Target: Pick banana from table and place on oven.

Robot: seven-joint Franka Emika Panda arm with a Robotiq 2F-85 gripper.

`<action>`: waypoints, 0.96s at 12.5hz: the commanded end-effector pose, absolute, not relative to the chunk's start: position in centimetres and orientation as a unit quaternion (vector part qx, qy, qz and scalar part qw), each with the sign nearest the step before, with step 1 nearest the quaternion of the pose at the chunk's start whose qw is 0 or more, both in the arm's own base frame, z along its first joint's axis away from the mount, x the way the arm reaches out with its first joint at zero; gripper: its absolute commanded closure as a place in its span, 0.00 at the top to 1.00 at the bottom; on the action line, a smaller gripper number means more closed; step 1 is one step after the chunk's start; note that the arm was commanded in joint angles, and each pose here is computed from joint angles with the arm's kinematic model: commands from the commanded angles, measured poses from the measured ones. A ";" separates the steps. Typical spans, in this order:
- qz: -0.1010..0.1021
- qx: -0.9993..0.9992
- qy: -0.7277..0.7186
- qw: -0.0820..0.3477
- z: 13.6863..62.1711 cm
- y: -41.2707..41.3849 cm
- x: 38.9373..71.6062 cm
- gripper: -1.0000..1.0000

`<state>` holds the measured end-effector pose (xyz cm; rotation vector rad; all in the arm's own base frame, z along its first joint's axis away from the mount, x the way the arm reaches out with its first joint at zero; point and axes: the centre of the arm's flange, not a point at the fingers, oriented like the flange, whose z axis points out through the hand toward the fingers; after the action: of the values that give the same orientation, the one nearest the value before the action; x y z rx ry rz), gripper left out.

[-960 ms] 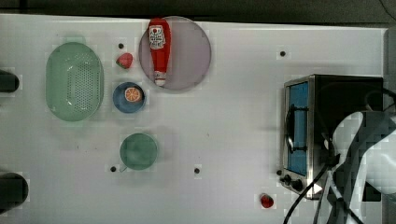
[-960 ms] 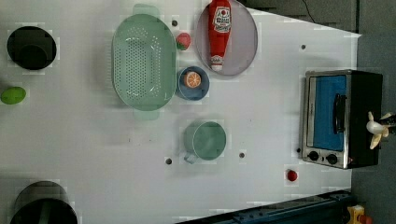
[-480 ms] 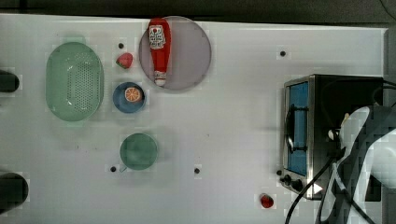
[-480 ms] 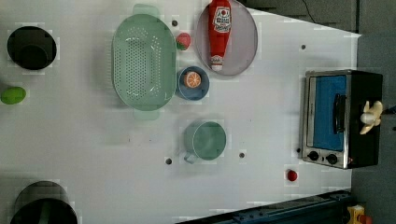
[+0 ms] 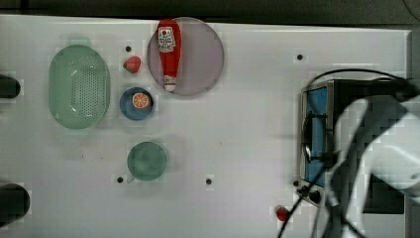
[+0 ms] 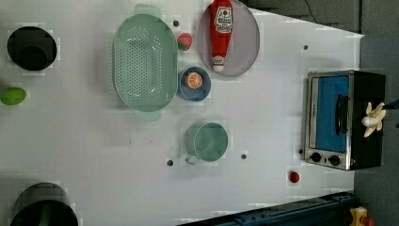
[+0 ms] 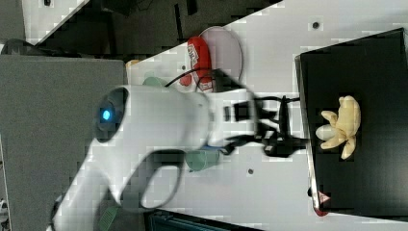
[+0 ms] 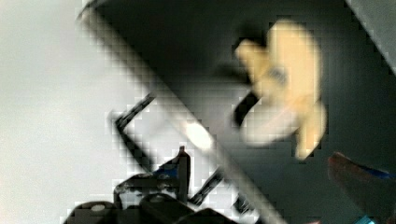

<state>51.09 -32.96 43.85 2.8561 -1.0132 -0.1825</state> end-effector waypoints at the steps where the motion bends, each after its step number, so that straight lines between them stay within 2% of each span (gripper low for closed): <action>1: -0.022 0.938 -0.345 0.020 52.2 -23.7 52.6 1.00; 5: -0.005 0.892 -0.453 0.003 58.2 -12.3 51.6 1.00; 9: 0.013 0.859 -0.512 0.002 60.3 -2.6 49.2 1.00; 12: 0.010 0.865 -0.502 0.009 61.1 -0.2 47.4 1.00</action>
<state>46.46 4.50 65.31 2.8802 -1.3025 0.2156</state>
